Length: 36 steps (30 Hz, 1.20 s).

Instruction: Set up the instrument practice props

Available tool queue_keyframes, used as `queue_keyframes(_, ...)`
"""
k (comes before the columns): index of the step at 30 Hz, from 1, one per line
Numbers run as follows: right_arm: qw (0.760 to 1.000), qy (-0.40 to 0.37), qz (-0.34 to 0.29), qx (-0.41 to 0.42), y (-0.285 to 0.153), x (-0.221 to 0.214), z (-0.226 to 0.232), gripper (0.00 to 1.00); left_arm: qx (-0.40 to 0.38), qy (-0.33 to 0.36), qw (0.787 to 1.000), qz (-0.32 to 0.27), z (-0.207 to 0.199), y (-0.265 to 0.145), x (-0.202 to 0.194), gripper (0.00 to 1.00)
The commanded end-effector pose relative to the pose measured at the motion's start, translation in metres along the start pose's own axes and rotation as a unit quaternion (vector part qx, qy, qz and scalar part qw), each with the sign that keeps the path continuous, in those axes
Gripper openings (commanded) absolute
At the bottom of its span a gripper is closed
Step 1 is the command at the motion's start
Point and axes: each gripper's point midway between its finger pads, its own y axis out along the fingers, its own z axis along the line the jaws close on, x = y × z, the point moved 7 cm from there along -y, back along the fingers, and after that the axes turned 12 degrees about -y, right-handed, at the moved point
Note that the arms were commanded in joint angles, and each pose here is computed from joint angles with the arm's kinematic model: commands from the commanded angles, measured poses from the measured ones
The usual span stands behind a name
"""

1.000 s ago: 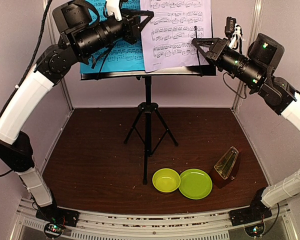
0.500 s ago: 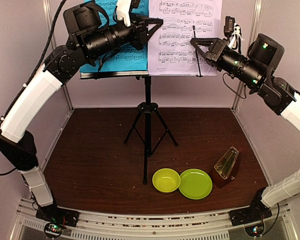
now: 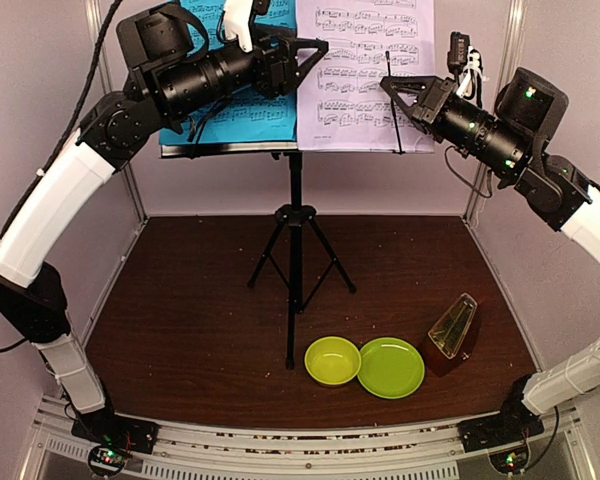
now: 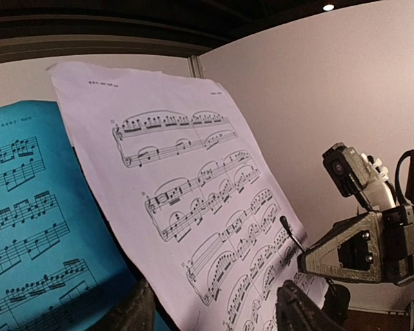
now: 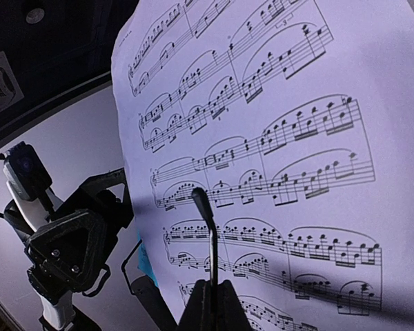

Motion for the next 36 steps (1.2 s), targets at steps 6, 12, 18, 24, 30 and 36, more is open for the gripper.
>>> queue_keyframes(6, 1.000, 0.005, -0.016, -0.014, -0.003, 0.005, -0.003, 0.23, 0.005, 0.000, 0.999, -0.053, 0.003, -0.030, 0.037, 0.74)
queue_keyframes(12, 1.000, 0.007, -0.020, -0.015, -0.006, 0.008, -0.002, 0.35, 0.002, -0.003, 0.998, -0.062, 0.002, -0.040, 0.043, 0.77)
queue_keyframes(18, 1.000, -0.001, -0.021, -0.017, -0.010, 0.010, -0.002, 0.43, -0.005, -0.004, 0.998, -0.063, 0.000, -0.047, 0.046, 0.78)
queue_keyframes(24, 0.999, -0.015, -0.036, -0.013, -0.020, 0.019, 0.002, 0.68, -0.005, 0.002, 0.998, -0.066, 0.000, -0.059, 0.051, 0.82)
queue_keyframes(30, 0.998, -0.029, -0.047, 0.005, -0.028, 0.026, 0.008, 0.80, 0.003, 0.002, 0.998, -0.070, 0.002, -0.076, 0.058, 0.83)
queue_keyframes(36, 0.998, -0.049, -0.045, 0.005, -0.041, 0.030, 0.011, 0.83, 0.022, -0.012, 0.997, -0.071, 0.006, -0.098, 0.063, 0.85)
